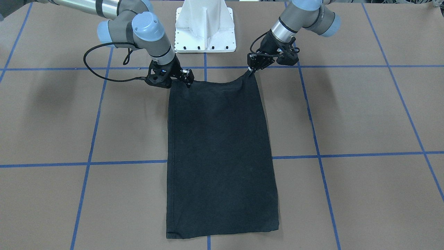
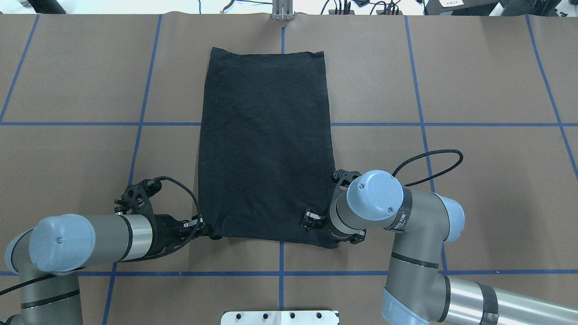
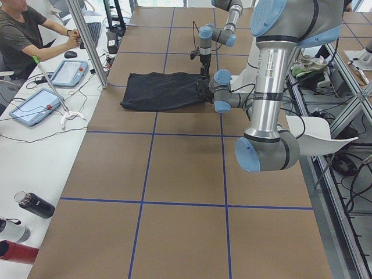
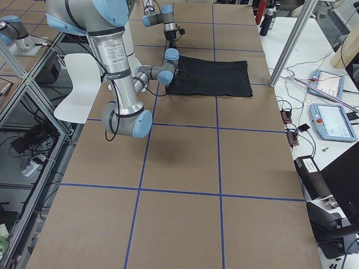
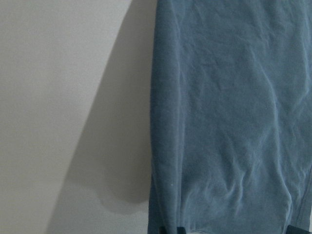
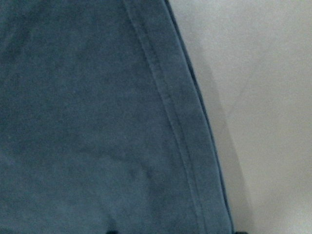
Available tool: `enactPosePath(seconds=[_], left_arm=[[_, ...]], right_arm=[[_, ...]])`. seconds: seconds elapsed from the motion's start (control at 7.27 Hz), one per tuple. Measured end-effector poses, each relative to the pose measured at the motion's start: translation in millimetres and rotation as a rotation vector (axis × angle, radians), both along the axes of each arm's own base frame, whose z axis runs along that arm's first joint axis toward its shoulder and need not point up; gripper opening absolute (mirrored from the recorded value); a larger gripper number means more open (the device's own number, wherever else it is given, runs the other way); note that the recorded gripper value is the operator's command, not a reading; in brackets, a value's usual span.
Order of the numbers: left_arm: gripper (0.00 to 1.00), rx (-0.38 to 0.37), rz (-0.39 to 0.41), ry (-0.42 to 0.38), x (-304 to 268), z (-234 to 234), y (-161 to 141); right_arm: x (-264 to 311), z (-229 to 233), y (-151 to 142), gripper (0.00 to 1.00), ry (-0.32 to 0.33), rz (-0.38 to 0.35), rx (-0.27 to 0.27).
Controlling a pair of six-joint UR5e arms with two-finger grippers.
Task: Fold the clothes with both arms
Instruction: 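Lower the right gripper onto the shirt's other near corner and grasp it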
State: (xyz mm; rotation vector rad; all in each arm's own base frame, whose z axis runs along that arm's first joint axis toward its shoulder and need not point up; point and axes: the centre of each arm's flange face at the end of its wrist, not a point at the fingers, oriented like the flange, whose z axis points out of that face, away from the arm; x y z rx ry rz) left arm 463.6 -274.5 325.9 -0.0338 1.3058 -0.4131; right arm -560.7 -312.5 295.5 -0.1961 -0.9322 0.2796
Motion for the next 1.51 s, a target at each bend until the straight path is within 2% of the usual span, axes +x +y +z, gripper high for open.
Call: enactPosePath(seconds=[0.14, 0.83, 1.24, 1.38, 1.51], left_arm=[[0.00, 0.000, 0.000, 0.000, 0.0, 0.0, 0.0], [0.00, 0.000, 0.000, 0.000, 0.5, -0.3, -0.1], [0.00, 0.000, 0.000, 0.002, 0.7, -1.0, -0.2], [0.00, 0.000, 0.000, 0.002, 0.8, -1.3, -0.2], [0.00, 0.001, 0.000, 0.003, 0.8, -1.7, -0.3]], right_arm=[[-0.3, 0.0, 0.2, 0.74, 0.000, 0.000, 0.000], [-0.2, -1.7, 0.3, 0.29, -0.003, -0.001, 0.002], [-0.1, -2.1, -0.3, 0.17, -0.004, 0.003, 0.008], [0.0, -2.1, -0.4, 0.00, -0.004, 0.004, 0.009], [0.5, -2.1, -0.3, 0.00, -0.005, 0.005, 0.010]])
